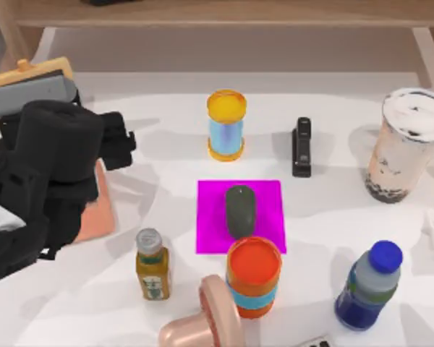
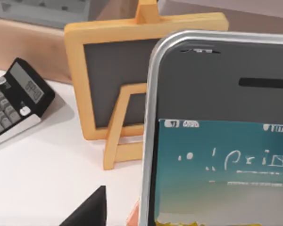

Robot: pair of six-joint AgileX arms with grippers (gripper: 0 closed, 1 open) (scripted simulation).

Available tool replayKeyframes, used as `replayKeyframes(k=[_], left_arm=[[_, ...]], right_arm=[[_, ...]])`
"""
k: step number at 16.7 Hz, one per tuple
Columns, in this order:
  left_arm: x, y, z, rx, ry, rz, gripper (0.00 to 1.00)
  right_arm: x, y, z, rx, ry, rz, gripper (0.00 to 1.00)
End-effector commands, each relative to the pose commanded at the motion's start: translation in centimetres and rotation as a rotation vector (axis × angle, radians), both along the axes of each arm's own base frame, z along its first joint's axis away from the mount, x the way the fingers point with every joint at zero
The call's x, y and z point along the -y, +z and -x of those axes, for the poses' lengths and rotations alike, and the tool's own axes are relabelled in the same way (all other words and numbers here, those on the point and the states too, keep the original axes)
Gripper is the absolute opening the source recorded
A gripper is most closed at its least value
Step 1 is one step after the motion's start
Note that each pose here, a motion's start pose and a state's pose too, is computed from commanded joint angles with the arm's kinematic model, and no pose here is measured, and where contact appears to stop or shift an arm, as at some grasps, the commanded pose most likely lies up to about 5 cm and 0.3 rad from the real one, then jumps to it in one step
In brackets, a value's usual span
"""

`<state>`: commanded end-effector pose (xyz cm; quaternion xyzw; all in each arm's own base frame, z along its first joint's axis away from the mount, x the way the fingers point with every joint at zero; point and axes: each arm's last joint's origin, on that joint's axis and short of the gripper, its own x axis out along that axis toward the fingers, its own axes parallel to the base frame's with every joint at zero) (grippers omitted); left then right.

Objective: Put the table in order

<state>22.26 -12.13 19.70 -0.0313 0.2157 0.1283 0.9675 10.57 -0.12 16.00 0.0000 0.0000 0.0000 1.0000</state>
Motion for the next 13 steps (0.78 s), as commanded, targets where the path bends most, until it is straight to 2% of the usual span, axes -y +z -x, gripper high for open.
replayKeyframes(k=[6, 13], left_arm=[[0.0, 0.0, 0.1, 0.000, -0.001, 0.000, 1.00], [0.0, 0.0, 3.0, 0.001, -0.001, 0.000, 1.00]], right_arm=[[0.0, 0.0, 0.0, 0.000, 0.000, 0.000, 1.00], [0.0, 0.0, 0.0, 0.000, 0.000, 0.000, 1.00]])
